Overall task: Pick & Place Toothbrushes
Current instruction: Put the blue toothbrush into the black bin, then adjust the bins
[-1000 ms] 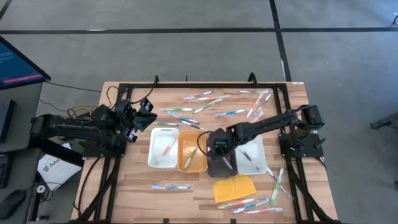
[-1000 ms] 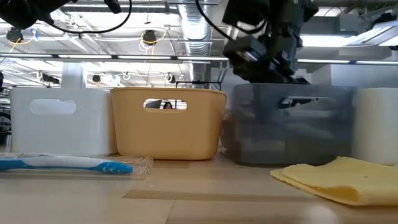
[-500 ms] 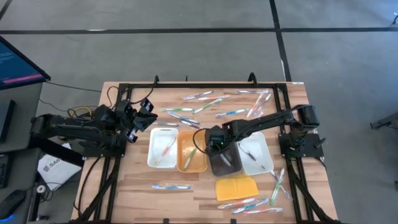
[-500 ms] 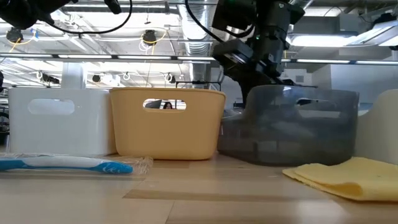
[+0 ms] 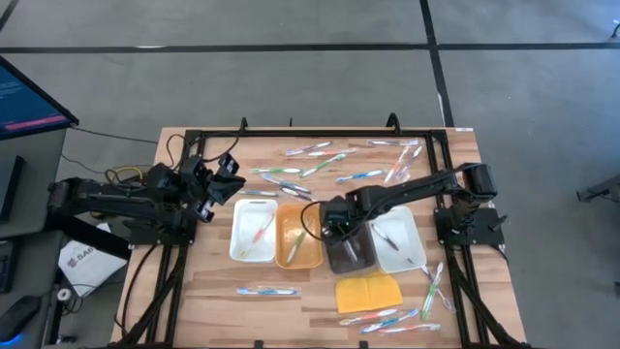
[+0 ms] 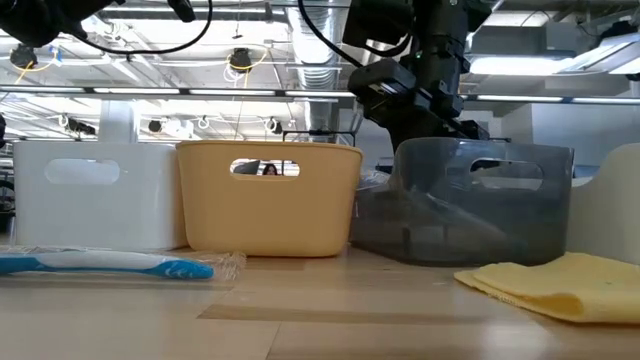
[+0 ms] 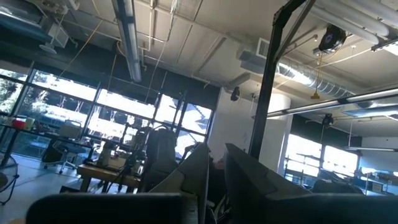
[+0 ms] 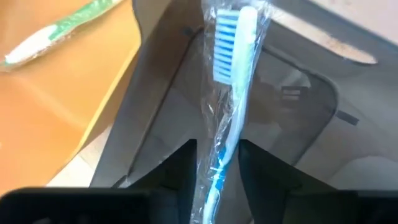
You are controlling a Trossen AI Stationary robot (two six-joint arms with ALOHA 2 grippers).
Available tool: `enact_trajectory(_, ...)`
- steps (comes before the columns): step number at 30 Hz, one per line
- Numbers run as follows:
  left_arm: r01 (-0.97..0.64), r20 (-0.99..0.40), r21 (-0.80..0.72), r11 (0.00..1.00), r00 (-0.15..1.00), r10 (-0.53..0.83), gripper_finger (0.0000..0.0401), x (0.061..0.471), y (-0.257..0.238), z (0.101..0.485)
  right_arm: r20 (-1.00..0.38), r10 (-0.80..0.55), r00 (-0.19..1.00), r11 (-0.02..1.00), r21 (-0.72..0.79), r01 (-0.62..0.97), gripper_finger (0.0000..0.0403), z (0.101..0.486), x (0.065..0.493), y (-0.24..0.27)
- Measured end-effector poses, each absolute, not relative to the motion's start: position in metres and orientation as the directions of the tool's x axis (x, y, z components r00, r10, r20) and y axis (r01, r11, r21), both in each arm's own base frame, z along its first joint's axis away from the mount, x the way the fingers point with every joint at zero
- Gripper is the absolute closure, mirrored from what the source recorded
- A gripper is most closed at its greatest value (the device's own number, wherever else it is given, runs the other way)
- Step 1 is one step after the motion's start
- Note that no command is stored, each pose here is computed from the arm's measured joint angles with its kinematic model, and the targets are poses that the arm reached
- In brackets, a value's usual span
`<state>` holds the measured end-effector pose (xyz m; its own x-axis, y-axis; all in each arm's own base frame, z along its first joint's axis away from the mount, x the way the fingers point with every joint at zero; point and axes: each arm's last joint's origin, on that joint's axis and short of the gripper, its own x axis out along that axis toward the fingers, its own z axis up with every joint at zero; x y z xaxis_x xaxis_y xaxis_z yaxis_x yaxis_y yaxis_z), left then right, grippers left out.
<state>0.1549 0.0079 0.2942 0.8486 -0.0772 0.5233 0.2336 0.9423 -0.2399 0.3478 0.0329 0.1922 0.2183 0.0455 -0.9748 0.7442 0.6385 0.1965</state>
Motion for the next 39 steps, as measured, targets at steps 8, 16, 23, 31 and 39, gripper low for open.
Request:
enact_trajectory(8, 0.234, 0.523, -0.240, 0.942, 0.849, -0.077, 0.0358, 0.155, 0.008, 0.294, -0.971, 0.046, 0.233, 0.639, 0.208, 0.740, 0.0229, 0.193, 0.349, 0.033)
enact_trajectory(16, 0.234, 0.523, -0.240, 0.942, 0.849, -0.077, 0.0358, 0.155, 0.008, 0.294, -0.967, 0.048, 0.252, 0.676, 0.217, 0.704, 0.0268, 0.193, 0.351, 0.033)
enact_trajectory(23, 0.234, 0.523, -0.240, 0.942, 0.849, -0.077, 0.0358, 0.155, 0.008, 0.294, -0.950, 0.065, 0.305, 0.701, 0.261, 0.664, 0.0346, 0.195, 0.356, 0.034)
enact_trajectory(31, 0.234, 0.523, -0.240, 0.942, 0.849, -0.077, 0.0358, 0.155, 0.008, 0.294, -0.968, 0.067, 0.243, 0.700, 0.219, 0.680, 0.0399, 0.204, 0.350, 0.033)
enact_trajectory(39, 0.233, 0.523, -0.239, 0.943, 0.849, -0.077, 0.0358, 0.155, 0.008, 0.294, -0.994, -0.112, -0.002, 0.684, -0.078, 0.726, 0.0401, 0.256, 0.330, 0.044)
